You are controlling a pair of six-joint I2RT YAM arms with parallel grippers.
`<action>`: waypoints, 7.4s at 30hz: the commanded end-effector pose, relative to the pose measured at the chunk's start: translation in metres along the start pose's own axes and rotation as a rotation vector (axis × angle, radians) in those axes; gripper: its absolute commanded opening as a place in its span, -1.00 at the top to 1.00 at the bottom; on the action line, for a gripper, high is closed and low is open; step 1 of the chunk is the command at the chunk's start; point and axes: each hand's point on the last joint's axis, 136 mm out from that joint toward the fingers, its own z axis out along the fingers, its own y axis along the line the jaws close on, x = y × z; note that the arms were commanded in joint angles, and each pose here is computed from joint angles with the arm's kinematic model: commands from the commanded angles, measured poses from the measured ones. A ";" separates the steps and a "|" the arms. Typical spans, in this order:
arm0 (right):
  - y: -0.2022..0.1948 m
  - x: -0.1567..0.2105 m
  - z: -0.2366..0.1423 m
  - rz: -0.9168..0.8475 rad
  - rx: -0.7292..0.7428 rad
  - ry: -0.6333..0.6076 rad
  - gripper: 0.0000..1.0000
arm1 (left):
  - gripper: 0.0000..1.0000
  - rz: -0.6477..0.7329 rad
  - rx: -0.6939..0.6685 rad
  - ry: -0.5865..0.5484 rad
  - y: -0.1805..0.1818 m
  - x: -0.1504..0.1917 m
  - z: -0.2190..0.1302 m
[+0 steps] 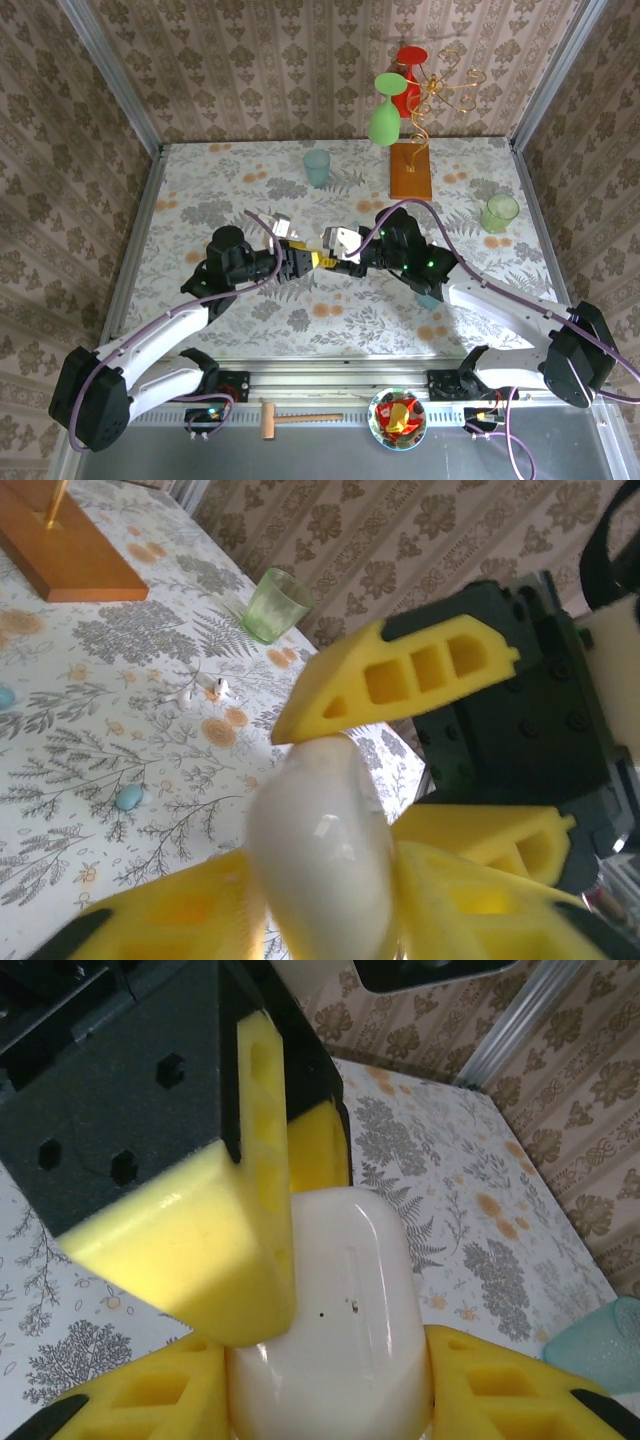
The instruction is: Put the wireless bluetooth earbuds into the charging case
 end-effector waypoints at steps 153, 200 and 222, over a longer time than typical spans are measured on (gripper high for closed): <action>-0.085 0.331 -0.065 1.754 0.645 0.532 0.66 | 1.00 1.144 0.295 -0.171 0.040 0.014 0.046; 0.051 0.224 0.020 1.075 -0.140 0.939 0.34 | 1.00 1.115 0.019 -0.212 0.081 -0.013 -0.003; 0.054 0.206 -0.003 1.528 0.312 0.552 0.19 | 1.00 1.126 0.017 -0.218 0.079 -0.016 -0.005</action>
